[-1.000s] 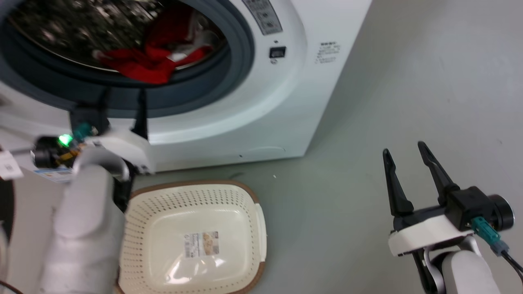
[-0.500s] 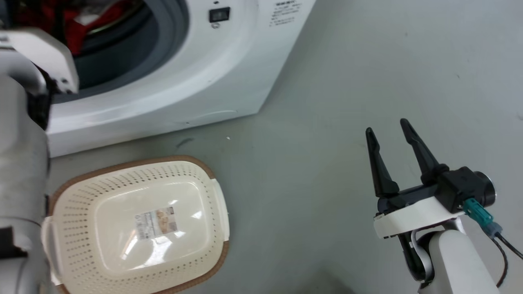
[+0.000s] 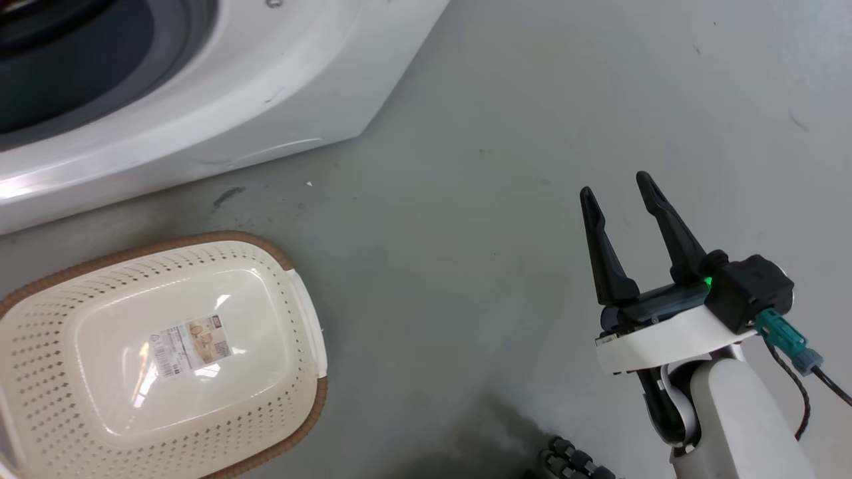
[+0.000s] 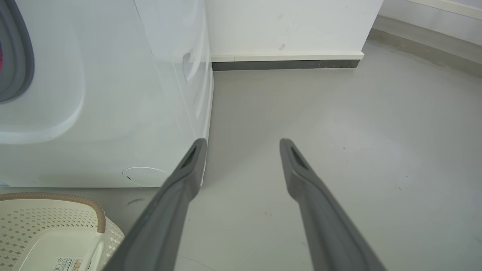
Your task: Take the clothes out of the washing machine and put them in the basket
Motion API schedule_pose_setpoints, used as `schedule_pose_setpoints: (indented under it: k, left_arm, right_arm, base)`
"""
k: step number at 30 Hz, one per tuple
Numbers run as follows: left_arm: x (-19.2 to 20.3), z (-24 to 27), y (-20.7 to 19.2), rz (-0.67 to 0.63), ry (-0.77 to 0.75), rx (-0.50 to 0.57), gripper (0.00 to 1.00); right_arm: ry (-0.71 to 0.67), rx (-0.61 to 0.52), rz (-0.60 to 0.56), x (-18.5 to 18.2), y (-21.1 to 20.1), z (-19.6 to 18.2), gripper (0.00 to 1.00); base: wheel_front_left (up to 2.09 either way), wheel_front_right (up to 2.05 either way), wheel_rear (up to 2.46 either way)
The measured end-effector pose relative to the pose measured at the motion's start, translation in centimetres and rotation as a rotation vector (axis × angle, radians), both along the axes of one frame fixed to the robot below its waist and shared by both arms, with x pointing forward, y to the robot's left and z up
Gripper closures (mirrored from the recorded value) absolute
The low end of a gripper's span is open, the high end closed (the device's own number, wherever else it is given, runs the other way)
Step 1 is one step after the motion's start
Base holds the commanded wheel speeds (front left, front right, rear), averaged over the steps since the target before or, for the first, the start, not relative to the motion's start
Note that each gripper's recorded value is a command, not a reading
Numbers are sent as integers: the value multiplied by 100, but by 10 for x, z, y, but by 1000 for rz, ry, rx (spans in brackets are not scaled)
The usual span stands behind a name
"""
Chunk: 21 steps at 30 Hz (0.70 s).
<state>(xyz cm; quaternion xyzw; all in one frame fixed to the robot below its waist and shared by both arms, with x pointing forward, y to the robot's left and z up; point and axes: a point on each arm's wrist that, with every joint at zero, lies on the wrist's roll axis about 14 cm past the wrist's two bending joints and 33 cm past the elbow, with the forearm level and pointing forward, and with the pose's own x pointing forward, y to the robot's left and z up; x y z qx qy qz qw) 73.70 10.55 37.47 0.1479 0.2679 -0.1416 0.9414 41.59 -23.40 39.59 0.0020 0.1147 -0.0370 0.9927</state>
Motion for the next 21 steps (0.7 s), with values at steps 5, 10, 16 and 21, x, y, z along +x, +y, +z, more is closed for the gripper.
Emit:
schedule_pose_setpoints:
  k: [5, 10, 16, 21]
  left_arm:
    - [2, -22, 5, 11, 150, 69, 0]
    - [-12, -52, 15, 50, 351, 108, 0]
    - [-21, -64, 23, 88, 482, 98, 42]
    - [-23, -65, 20, 91, 487, 90, 100]
  right_arm:
    - [14, 8, -13, 1, -4, -5, 0]
    - [39, 10, -21, -1, -6, -14, 0]
    - [49, 6, -22, 0, -7, -18, 0]
    - [42, 5, -18, 3, -6, -17, 0]
  base:
    - [0, 0, 0]
    - [0, 0, 0]
    - [0, 0, 0]
    - [0, 0, 0]
